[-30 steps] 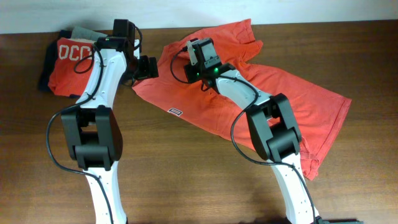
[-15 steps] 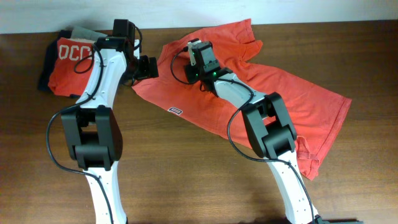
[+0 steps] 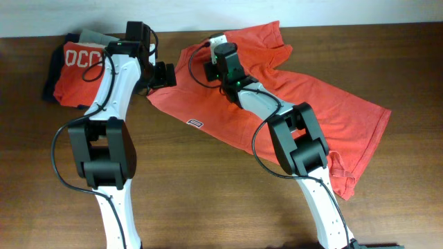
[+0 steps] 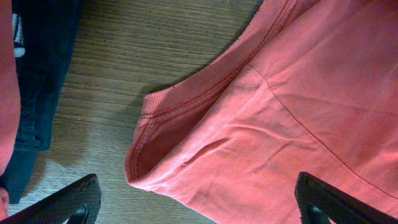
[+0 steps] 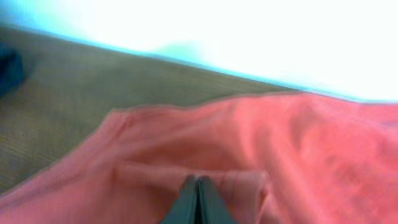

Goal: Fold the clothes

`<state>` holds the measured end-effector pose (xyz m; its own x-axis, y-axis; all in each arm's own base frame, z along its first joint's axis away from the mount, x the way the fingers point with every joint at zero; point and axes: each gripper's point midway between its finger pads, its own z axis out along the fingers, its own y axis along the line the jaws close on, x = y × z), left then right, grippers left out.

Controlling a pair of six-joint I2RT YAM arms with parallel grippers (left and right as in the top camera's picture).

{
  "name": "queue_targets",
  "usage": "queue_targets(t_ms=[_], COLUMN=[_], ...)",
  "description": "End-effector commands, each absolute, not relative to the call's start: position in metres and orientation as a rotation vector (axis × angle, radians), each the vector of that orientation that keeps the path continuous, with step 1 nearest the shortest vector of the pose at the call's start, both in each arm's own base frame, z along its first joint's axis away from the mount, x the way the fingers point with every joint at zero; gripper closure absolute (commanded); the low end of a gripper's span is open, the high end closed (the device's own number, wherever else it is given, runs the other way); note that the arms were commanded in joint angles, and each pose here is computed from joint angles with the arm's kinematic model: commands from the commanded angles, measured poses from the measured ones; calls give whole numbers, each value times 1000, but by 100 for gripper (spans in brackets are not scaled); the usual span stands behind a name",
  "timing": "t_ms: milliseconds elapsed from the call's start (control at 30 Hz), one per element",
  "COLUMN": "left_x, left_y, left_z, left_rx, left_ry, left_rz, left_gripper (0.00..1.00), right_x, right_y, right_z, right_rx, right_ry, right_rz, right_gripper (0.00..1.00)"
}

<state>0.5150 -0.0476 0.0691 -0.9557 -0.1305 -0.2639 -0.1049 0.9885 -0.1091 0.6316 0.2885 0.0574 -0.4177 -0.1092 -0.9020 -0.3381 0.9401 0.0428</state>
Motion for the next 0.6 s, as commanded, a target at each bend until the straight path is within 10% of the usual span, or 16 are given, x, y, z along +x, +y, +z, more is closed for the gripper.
queue_targets(t_ms=[0, 567], left_x=[515, 515], left_y=[-50, -50], left_z=[71, 71], left_rx=[-155, -155], left_ry=[2856, 2856], left_rz=[-146, -146], left_gripper=[1, 1], right_x=[648, 653], right_y=[269, 230], right_z=[72, 211], right_rx=[-213, -260], right_ry=[1928, 2070], right_rz=[176, 240], right_gripper=[96, 86])
